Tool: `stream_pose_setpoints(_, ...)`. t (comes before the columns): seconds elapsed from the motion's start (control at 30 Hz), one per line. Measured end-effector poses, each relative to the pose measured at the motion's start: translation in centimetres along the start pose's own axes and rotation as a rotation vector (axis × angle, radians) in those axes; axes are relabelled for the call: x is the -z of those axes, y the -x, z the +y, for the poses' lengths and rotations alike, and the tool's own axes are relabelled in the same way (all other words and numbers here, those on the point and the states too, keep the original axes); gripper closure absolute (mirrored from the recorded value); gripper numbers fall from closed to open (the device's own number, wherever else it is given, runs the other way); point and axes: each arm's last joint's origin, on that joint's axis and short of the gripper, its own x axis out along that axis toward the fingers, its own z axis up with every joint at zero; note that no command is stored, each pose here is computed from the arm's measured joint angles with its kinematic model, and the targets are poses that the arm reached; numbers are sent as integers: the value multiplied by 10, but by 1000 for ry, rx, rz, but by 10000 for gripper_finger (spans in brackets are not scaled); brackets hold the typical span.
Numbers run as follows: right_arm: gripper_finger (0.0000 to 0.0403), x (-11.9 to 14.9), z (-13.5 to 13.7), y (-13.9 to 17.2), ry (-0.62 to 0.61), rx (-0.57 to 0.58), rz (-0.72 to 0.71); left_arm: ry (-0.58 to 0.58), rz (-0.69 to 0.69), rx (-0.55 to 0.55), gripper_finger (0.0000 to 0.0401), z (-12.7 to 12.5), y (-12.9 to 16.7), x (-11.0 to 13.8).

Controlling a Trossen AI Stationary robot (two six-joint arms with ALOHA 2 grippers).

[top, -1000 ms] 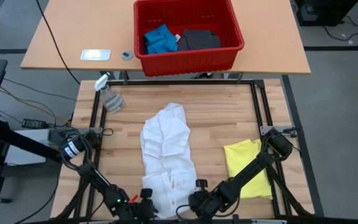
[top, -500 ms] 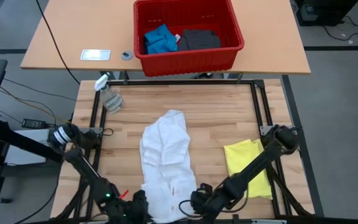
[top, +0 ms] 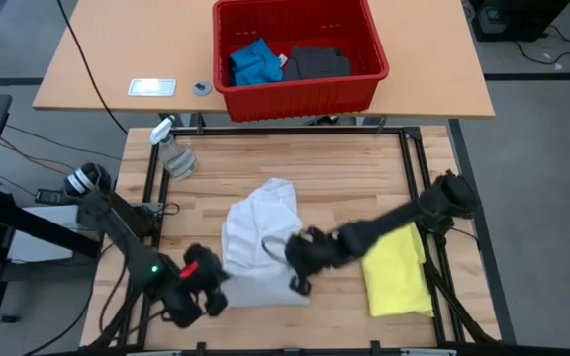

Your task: Fold Laundry from Bin

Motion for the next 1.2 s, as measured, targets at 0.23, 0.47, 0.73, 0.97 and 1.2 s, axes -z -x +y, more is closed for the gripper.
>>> stream_pose_setpoints(0.23, 402, -47, -70, -3, -85, 99, 5, 70, 0, -280, 401, 35, -16, -28)
stream_pose_setpoints(0.47, 402, -81, -142, -6, -121, 154, 17, 75, 18, -546, 398, 79, -46, -68)
stream_pose_setpoints(0.73, 403, -95, -212, -22, -192, 123, 97, 135, 60, -597, 391, 128, -90, -98)
stream_pose_setpoints(0.97, 381, -94, -236, -35, -165, 239, 98, 173, 38, -624, 337, 159, -104, -127)
stream_pose_setpoints(1.2, 305, -95, -249, -31, -179, 354, 83, 251, 128, -565, 255, 173, -108, -134)
